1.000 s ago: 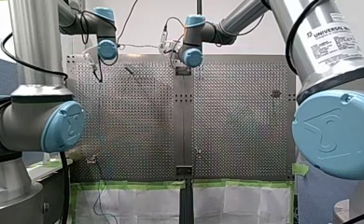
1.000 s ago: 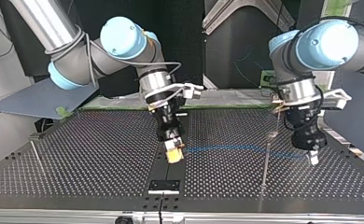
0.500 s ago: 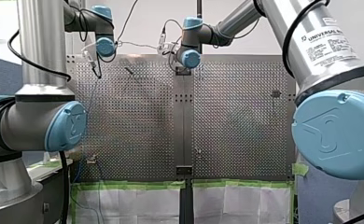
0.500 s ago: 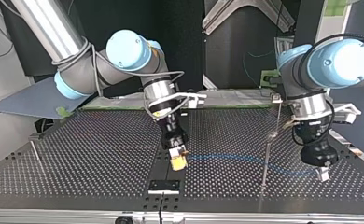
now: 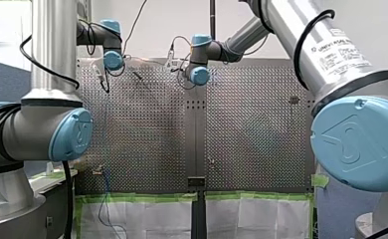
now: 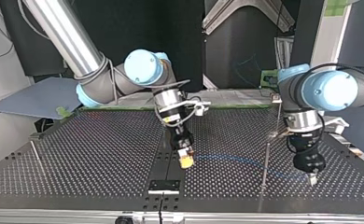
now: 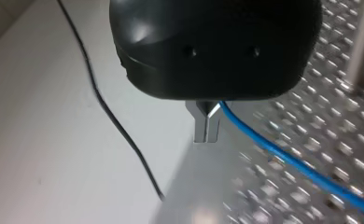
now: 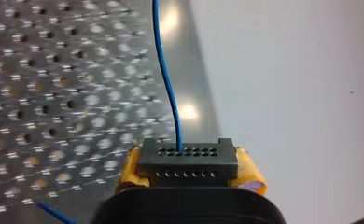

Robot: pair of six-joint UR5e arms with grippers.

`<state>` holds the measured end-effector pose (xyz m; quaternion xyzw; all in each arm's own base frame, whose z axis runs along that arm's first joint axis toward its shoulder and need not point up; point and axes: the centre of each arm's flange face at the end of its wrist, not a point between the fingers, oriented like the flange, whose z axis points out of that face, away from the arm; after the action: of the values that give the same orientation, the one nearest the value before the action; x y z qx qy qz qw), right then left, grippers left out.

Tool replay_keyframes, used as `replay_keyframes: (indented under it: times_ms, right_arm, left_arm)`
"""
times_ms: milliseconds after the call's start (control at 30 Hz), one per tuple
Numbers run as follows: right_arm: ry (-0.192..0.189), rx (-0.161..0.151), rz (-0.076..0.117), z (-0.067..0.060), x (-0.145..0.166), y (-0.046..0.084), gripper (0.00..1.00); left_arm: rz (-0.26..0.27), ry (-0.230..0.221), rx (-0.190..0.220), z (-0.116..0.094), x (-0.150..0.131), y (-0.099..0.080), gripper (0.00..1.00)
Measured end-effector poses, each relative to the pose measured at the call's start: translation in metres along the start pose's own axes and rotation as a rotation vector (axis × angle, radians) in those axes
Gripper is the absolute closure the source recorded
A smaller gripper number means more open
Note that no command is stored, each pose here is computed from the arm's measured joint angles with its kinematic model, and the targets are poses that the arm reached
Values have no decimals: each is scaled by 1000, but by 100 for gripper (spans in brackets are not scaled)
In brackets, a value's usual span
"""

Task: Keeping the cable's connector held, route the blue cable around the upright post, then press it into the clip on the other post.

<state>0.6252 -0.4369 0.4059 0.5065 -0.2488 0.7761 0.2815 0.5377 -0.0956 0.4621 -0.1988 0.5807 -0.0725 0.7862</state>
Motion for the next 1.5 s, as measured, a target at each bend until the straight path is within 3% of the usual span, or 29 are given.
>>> replay_keyframes:
  times_ms: [367,633,867,1233,1500]
  right_arm:
    - [-38,-9,-8,0,-32,11,100]
    - [-88,-12,-19,-5,-69,15,100]
    - [-112,-12,-22,-8,-84,15,100]
    - [-164,-17,-24,-20,-108,18,100]
    - [-203,-22,-27,-32,-125,22,100]
  left_arm:
    - [18,74,0,15,47,18,100]
    - [12,64,-7,19,53,22,100]
    - [15,99,-13,21,74,27,100]
    - [-12,110,-17,21,81,26,100]
    - [-6,181,-24,17,112,29,100]
